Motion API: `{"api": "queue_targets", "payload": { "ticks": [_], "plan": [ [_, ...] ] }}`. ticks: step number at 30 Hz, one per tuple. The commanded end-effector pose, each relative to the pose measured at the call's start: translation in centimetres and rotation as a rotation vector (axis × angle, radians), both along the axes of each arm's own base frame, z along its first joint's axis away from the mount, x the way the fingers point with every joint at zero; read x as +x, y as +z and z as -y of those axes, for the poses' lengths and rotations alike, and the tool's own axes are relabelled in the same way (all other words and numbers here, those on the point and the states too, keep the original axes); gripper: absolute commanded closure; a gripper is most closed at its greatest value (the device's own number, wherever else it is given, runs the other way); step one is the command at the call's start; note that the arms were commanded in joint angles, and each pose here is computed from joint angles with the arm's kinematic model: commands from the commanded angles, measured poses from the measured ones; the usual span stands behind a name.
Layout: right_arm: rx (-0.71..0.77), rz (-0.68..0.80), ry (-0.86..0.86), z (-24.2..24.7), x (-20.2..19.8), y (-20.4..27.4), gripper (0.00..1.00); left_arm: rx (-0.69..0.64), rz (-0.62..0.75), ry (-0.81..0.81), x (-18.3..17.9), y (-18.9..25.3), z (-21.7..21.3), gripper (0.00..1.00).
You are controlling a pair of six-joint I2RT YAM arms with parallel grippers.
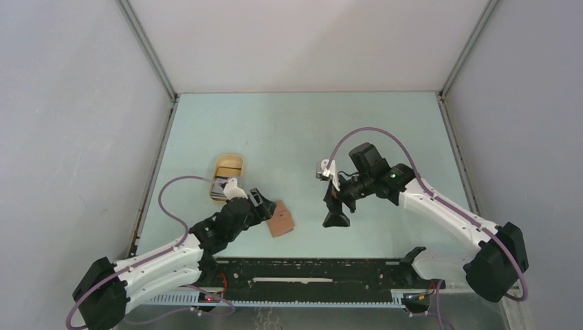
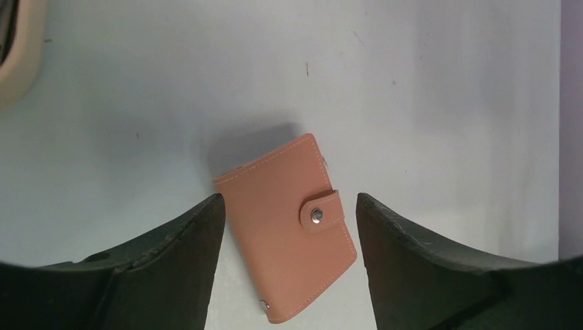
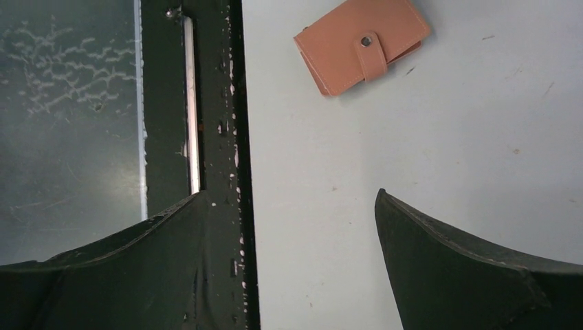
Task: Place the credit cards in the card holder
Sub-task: Open the card holder at the center of the board.
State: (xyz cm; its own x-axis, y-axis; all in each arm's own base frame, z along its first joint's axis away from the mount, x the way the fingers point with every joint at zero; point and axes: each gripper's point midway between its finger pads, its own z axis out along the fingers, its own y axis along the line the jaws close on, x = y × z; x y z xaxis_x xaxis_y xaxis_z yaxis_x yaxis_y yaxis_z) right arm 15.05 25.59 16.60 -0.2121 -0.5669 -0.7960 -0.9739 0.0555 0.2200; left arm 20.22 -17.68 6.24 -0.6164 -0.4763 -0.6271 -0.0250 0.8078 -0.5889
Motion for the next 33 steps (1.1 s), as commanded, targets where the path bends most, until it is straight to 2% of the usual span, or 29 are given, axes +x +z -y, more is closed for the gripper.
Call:
{"api": "queue_targets", "payload": {
  "ticks": [1,5,10,12,20,23,33],
  "plan": [
    [0.049,-0.082,-0.056,-1.9,0.9,1.2,0.0,0.0,0.045,0.054,1.3,2.9,-0.1,0.25],
    [0.069,-0.274,-0.193,-3.5,3.0,0.2,0.04,-0.048,0.042,0.062,1.0,2.6,0.0,0.26],
    [-0.003,-0.558,-0.249,-5.7,4.3,-2.6,0.29,-0.083,0.04,0.055,0.8,2.4,0.3,0.3],
    [-0.041,-0.622,-0.252,-6.5,4.0,-3.9,0.31,-0.084,0.036,0.051,0.8,2.3,0.4,0.32],
    [-0.136,-0.809,-0.324,-8.4,3.5,-8.3,0.37,-0.062,0.016,0.057,0.8,1.4,0.3,0.41],
    [-0.165,-0.905,-0.333,-9.0,3.3,-9.6,0.44,-0.05,0.005,0.056,0.7,1.0,0.3,0.44],
    [-0.198,-0.988,-0.359,-10.4,3.2,-12.1,0.5,-0.052,0.002,0.034,0.7,0.8,0.8,0.52]
  ]
}}
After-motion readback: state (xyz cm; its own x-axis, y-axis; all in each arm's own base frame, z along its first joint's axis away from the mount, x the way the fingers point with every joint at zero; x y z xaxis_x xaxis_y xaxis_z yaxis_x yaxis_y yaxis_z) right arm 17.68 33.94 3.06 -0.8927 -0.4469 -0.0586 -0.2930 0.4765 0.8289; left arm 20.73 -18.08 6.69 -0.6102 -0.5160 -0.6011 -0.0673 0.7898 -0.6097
